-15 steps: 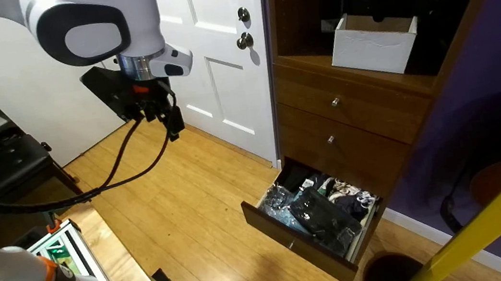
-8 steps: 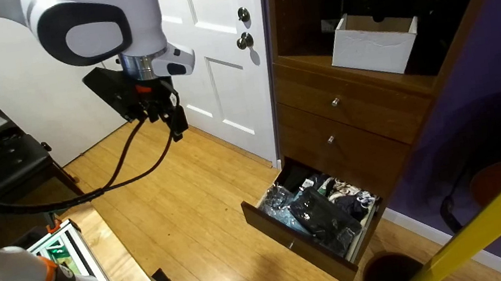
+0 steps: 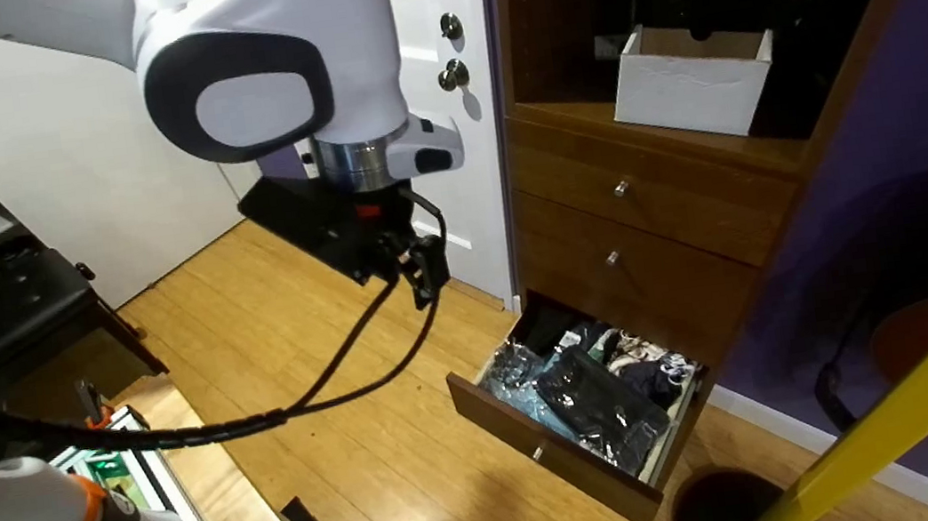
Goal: Close the open drawer
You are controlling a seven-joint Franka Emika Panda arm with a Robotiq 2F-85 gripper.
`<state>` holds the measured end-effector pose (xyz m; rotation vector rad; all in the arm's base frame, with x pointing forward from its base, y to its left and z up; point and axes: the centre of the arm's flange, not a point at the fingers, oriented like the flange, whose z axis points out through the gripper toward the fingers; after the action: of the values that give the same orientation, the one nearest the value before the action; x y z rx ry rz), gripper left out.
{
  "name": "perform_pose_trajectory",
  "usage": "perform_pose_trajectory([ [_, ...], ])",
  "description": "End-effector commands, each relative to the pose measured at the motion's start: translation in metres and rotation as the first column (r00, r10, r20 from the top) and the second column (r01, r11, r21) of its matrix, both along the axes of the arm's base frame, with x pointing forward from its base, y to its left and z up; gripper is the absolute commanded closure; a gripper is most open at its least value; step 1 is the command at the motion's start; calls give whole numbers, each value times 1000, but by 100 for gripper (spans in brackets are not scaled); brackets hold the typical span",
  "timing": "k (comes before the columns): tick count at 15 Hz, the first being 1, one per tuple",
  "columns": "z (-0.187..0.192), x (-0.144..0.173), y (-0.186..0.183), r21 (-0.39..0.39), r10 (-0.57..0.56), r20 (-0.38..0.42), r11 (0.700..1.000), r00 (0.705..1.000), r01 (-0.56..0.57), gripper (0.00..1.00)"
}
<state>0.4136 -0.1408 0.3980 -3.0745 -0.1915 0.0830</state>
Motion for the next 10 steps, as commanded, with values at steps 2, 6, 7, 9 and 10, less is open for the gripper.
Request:
perform_pose_trajectory([
  [2,-34,17,-65,-7,39,-17,999,999,-39,0],
  [6,-72,16,-112,-34,-14,-18,999,1000,13,0],
  [7,-80,14,-123,-40,-28,-15,999,999,28,0],
  [9,-97,12,-141,-47,-34,-6,998,999,33,0],
  [10,-107,10,-148,-50,-34,-3,998,999,34,0],
])
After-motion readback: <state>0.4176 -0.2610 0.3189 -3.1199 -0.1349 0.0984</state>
